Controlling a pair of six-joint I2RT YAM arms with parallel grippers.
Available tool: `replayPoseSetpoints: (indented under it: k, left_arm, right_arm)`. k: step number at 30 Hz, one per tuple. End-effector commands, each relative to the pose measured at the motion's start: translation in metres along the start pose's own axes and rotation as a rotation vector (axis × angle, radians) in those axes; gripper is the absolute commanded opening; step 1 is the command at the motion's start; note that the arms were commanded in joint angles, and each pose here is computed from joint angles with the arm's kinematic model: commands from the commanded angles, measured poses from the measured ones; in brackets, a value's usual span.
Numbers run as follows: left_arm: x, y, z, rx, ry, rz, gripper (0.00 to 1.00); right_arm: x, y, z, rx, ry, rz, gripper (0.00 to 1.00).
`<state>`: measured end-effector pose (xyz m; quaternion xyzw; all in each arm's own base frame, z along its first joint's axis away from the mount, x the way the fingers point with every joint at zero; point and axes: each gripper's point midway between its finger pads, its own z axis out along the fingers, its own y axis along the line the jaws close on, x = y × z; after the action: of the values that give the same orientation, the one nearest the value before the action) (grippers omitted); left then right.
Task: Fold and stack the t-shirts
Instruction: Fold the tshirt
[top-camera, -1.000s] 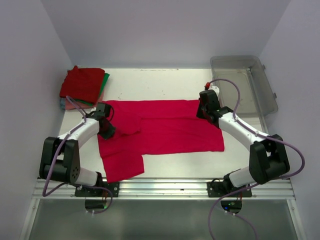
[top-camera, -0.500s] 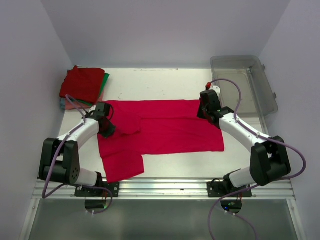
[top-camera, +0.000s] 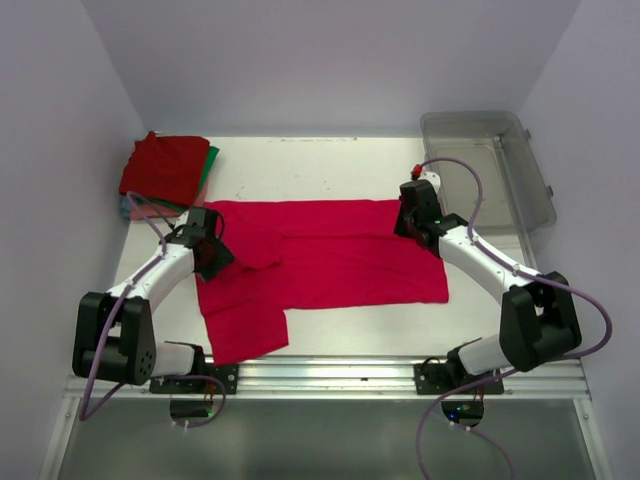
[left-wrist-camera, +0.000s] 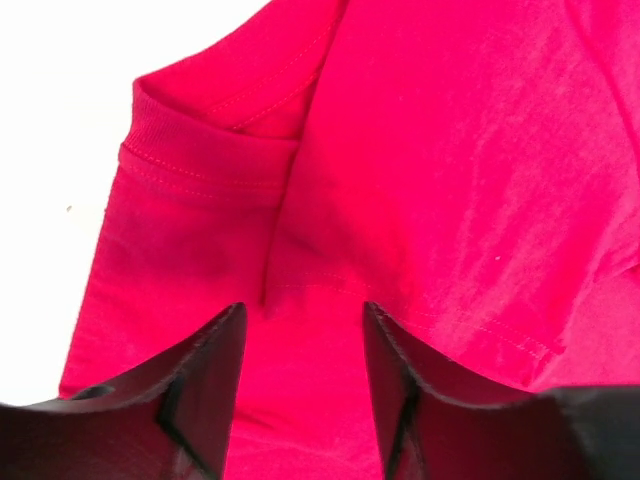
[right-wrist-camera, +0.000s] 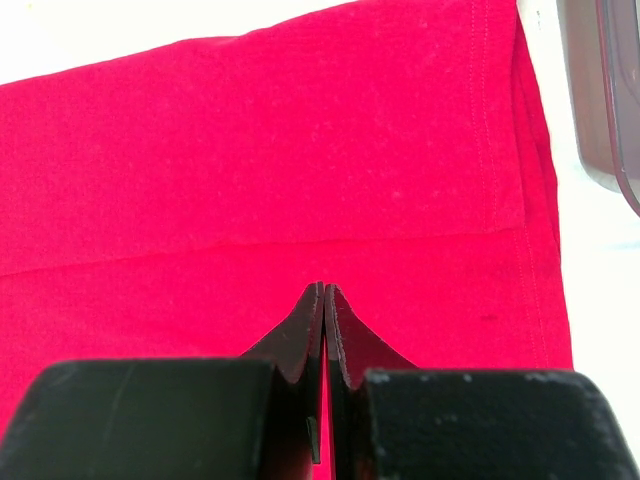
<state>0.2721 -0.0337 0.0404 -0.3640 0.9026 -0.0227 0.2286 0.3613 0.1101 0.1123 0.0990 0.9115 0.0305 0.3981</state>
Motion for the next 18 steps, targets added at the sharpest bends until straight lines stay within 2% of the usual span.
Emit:
replayPoseSetpoints:
  k: [1,6,18]
  left_arm:
    - [0.005,0.007,0.005,-0.021,0.017,0.017,0.51]
    - [0.016,0.011,0.012,-0.016,0.041,0.016,0.41]
    - [0.016,0.012,0.013,-0.013,0.037,0.019,0.35]
  right_arm:
    - [-0.005,-0.003,0.001,0.019,-0.022,0.006,0.00]
    - [-0.003,-0.004,0.002,0.023,-0.019,0.007,0.00]
    - [-0.006,-0.005,0.000,0.026,-0.028,0.008,0.00]
